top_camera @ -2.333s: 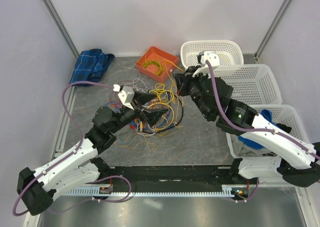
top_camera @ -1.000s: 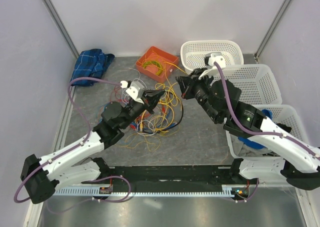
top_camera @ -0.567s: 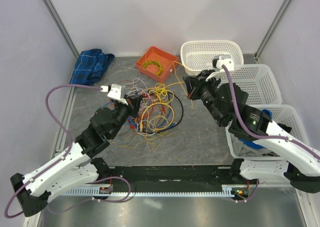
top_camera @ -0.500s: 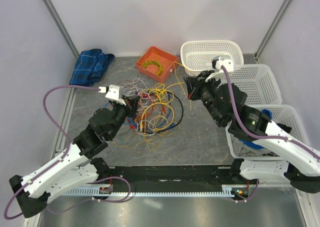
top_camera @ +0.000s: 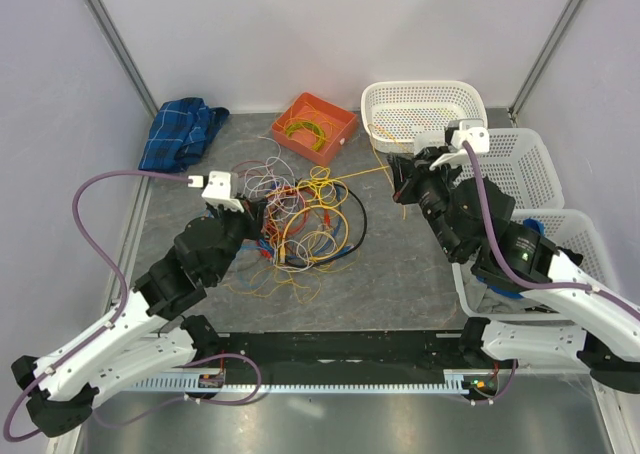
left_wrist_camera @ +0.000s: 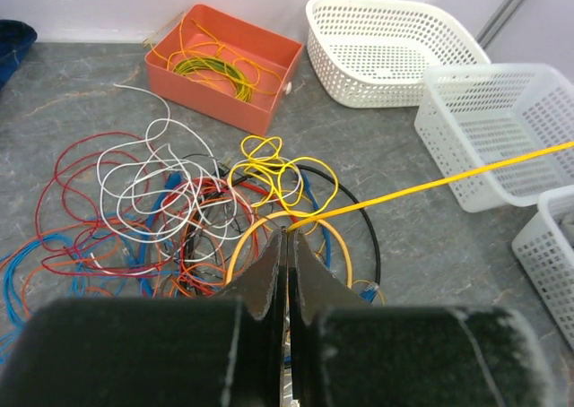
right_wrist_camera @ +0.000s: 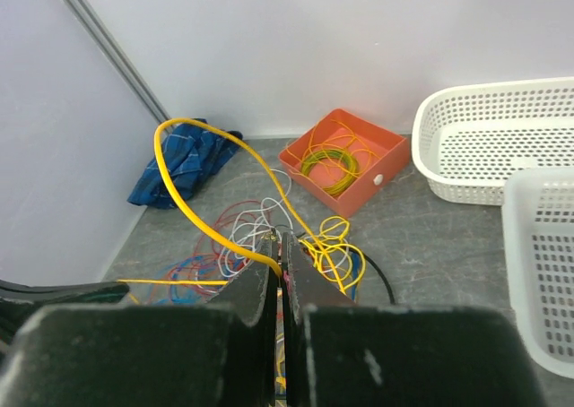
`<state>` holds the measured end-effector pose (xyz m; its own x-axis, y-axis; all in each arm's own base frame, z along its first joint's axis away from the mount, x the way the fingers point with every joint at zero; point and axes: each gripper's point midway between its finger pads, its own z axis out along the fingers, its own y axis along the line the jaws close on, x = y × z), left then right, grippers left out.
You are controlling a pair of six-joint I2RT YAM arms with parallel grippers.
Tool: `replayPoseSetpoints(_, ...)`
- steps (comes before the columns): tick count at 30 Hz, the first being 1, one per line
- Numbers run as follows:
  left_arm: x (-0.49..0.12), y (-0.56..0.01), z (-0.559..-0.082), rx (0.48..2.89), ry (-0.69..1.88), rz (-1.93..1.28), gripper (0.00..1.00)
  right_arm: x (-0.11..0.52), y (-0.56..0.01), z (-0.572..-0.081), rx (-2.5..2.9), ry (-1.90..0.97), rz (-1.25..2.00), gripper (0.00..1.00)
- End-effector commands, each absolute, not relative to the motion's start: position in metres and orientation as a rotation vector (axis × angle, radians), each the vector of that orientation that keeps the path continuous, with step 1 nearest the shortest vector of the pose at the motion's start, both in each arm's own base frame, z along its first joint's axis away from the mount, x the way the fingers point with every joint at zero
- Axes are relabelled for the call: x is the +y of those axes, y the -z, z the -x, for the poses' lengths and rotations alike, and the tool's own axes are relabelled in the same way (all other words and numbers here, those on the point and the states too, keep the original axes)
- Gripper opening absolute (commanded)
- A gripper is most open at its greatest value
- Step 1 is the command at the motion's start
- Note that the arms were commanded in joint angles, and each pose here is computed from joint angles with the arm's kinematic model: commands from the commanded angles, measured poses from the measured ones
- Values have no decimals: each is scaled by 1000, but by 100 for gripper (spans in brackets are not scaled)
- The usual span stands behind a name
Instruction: Untangle the cables
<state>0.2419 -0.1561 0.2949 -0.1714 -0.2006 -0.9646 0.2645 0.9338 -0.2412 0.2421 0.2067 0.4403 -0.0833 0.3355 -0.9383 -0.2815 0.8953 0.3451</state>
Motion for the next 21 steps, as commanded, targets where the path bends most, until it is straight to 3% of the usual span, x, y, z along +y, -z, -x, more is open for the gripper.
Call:
replayPoseSetpoints(1, -128, -293, -244, 1723, 294, 52, 2, 152, -472, -236, 1462, -449, -192, 0)
replayPoseSetpoints(6, -144, -305, -242, 1697, 393, 17, 2, 167, -457, -236, 1489, -490, -153, 0)
replayPoseSetpoints(13, -154, -344, -248, 1527, 434, -43, 77, 190, -442, -242, 1531, -503, -102, 0)
replayPoseSetpoints(15, -157, -355, -248, 1480, 443, -70, 84, 192, -443, -242, 1532, -510, -94, 0)
replayPoseSetpoints(16, -160, -361, -247, 1453, 457, -85, 99, 194, -442, -242, 1535, -511, -89, 0)
replayPoseSetpoints(21, -196, -388, -231, 1252, 594, -303, 100, 202, -444, -240, 1549, -548, -68, 0)
